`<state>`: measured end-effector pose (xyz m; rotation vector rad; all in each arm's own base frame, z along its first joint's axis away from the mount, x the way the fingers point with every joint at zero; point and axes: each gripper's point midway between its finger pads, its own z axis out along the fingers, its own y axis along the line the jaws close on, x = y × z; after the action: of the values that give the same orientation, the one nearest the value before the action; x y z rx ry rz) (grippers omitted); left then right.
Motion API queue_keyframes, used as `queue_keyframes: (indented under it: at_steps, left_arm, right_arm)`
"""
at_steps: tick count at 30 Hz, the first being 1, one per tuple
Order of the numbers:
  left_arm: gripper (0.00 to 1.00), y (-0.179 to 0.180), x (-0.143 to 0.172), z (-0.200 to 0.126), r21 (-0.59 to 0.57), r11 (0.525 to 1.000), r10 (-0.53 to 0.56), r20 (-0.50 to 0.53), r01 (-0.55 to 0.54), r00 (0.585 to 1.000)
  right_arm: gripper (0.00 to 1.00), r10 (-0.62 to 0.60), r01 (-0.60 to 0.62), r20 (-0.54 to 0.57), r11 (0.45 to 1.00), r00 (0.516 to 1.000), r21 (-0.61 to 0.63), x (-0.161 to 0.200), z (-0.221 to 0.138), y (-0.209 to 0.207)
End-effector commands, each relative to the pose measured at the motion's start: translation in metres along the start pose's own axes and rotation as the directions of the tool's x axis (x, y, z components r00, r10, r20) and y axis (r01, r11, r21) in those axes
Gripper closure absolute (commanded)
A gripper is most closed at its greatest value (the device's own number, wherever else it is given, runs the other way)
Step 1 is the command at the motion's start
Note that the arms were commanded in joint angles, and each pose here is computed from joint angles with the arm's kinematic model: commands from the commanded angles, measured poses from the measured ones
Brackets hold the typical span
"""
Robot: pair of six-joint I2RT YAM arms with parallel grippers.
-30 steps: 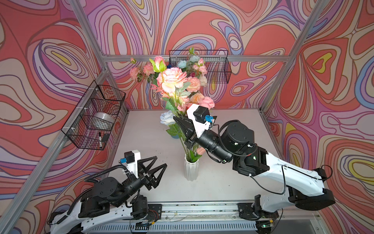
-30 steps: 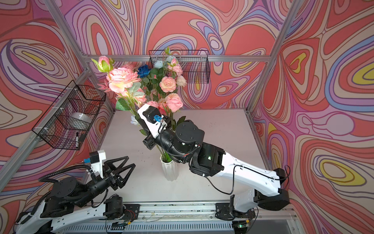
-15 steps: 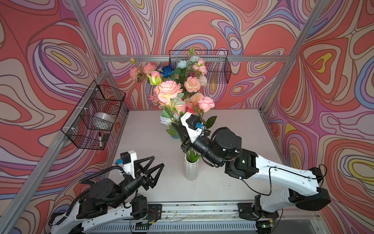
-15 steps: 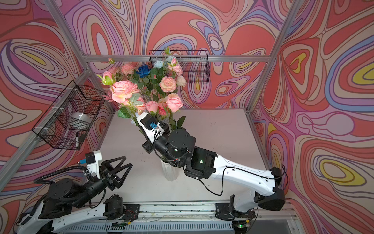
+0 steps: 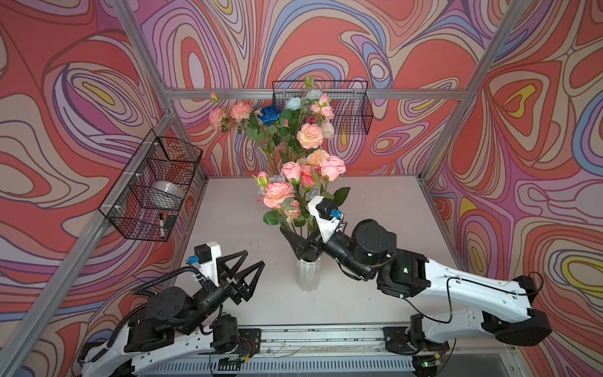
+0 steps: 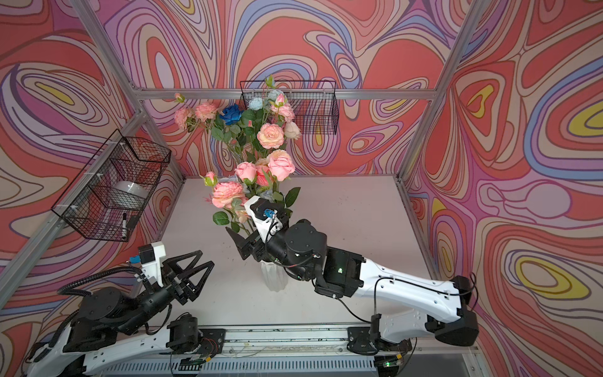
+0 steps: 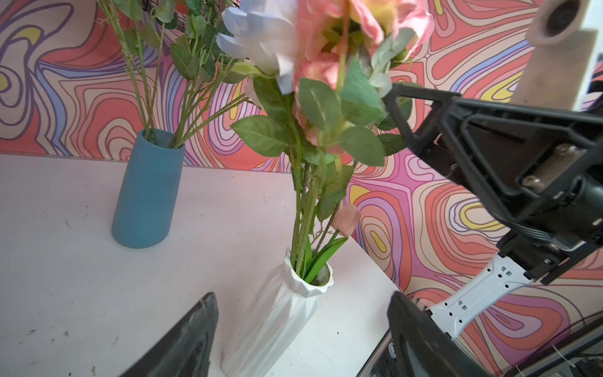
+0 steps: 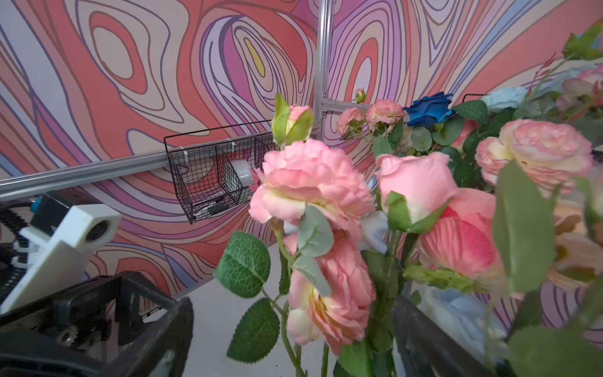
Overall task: Arrange flowers in a vase
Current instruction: Place the flower in the vase, then reset both arms
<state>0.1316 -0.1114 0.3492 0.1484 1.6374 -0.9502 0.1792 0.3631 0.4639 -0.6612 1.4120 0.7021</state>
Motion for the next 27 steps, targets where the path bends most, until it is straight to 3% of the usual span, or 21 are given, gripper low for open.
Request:
queue_keyframes:
  at_steps: [1, 5, 8, 12, 17, 23, 25, 27]
  left_arm:
    - [0.15, 0.020, -0.004, -0.001, -0.108, 0.994, 0.013, 0.036, -0.009, 0.999]
    - [0.10, 0.040, -0.006, 0.005, -0.246, 0.968, 0.063, 0.086, -0.040, 0.994]
    - [0.04, 0.061, -0.015, 0.004, -0.403, 0.915, 0.100, 0.167, -0.025, 0.981]
    - [0.00, 0.088, -0.030, -0.008, -0.607, 0.795, 0.180, 0.263, 0.017, 0.948]
    - [0.00, 0.077, -0.032, 0.005, -0.615, 0.787, 0.265, 0.256, -0.055, 0.930]
    - [0.00, 0.087, -0.031, 0.015, -0.708, 0.693, 0.368, 0.185, -0.136, 0.911]
    - [0.00, 0.106, -0.024, 0.023, -0.745, 0.652, 0.331, 0.114, -0.139, 0.937]
    - [0.00, 0.135, -0.013, 0.033, -0.787, 0.604, 0.247, 0.035, -0.126, 0.968]
  right_arm:
    - [0.02, 0.072, -0.071, 0.013, 0.995, 0.997, -0.066, -0.005, -0.022, 0.003]
    - [0.02, 0.097, -0.096, -0.002, 0.986, 0.995, -0.137, 0.010, -0.043, 0.007]
    - [0.02, 0.124, -0.124, -0.008, 0.984, 0.992, -0.126, 0.022, -0.060, -0.002]
    - [0.02, 0.171, -0.172, 0.006, 0.984, 0.985, 0.049, 0.043, -0.084, -0.042]
    - [0.02, 0.199, -0.199, 0.033, 0.931, 0.979, 0.307, 0.079, -0.118, -0.097]
    - [0.02, 0.187, -0.194, 0.069, 0.808, 0.980, 0.556, 0.109, -0.151, -0.145]
    - [0.02, 0.164, -0.169, 0.067, 0.758, 0.984, 0.630, 0.114, -0.155, -0.156]
    - [0.02, 0.148, -0.139, 0.040, 0.750, 0.988, 0.647, 0.118, -0.148, -0.161]
